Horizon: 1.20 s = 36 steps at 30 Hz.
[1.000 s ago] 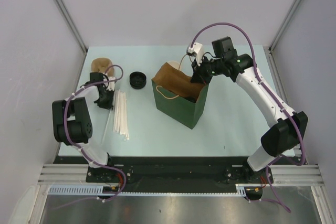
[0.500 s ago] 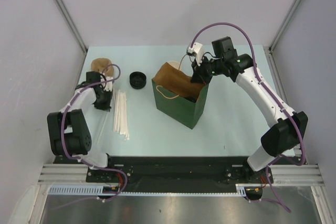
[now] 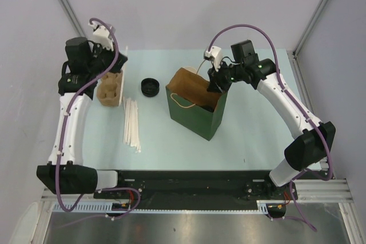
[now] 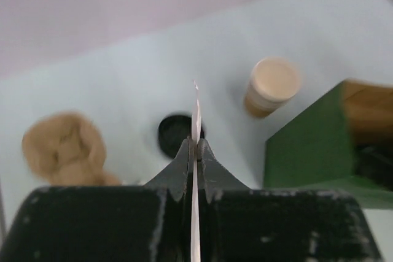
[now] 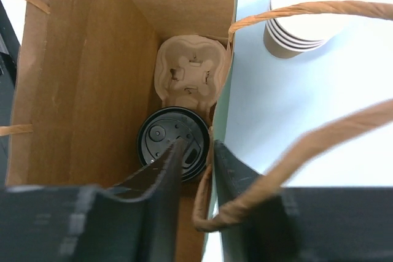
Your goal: Pack the takeout coffee
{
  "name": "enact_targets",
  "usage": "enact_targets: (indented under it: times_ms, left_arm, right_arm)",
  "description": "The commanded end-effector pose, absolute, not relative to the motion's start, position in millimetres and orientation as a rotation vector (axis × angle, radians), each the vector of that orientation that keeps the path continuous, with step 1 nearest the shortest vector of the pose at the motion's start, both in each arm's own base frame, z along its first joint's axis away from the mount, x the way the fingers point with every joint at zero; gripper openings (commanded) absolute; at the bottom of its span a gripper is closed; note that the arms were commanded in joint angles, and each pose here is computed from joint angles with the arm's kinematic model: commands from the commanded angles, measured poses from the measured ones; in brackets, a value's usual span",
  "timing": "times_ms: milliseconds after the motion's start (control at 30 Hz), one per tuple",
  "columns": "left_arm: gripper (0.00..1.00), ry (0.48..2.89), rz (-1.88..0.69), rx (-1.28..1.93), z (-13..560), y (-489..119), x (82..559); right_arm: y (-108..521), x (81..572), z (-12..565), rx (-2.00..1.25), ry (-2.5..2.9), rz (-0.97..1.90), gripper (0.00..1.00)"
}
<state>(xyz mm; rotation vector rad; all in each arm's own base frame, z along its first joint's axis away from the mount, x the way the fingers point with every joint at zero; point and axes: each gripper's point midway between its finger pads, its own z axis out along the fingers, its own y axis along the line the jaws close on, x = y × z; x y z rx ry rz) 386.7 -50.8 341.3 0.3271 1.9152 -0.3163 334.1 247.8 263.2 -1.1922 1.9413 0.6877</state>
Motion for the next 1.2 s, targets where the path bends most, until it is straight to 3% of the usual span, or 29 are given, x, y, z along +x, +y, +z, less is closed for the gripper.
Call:
enact_targets:
  times_ms: [0, 300, 533, 567, 1167]
  left_arm:
    - [0.00, 1.495, -0.529, 0.502, 455.9, -122.4, 368.1]
    - [0.00, 1.064, -0.778, 0.809, 544.8, -223.4, 313.2]
    - [0.04, 0.875, -0.886, 1.007, 543.2, -274.2, 274.5]
    - [0.03, 0.863, -0.907, 1.040, 539.9, -279.3, 269.3]
    - [0.00, 0.956, -0.933, 1.328, 408.5, -329.0, 255.4]
  right_arm:
    - [247.8, 335.9, 295.6, -1.150, 1.868, 0.655, 0.41]
    - [251.3, 340.4, 326.3, -1.095, 1.831, 0.662, 0.68]
    - [252.2, 339.6, 353.1, -1.056, 1.786, 0.667, 0.87]
    - [251.6, 339.6, 359.6, -1.048, 1.774, 0.662, 0.99]
    - [235.1, 329.4, 396.5, -0.961, 1.757, 0.627, 1.00]
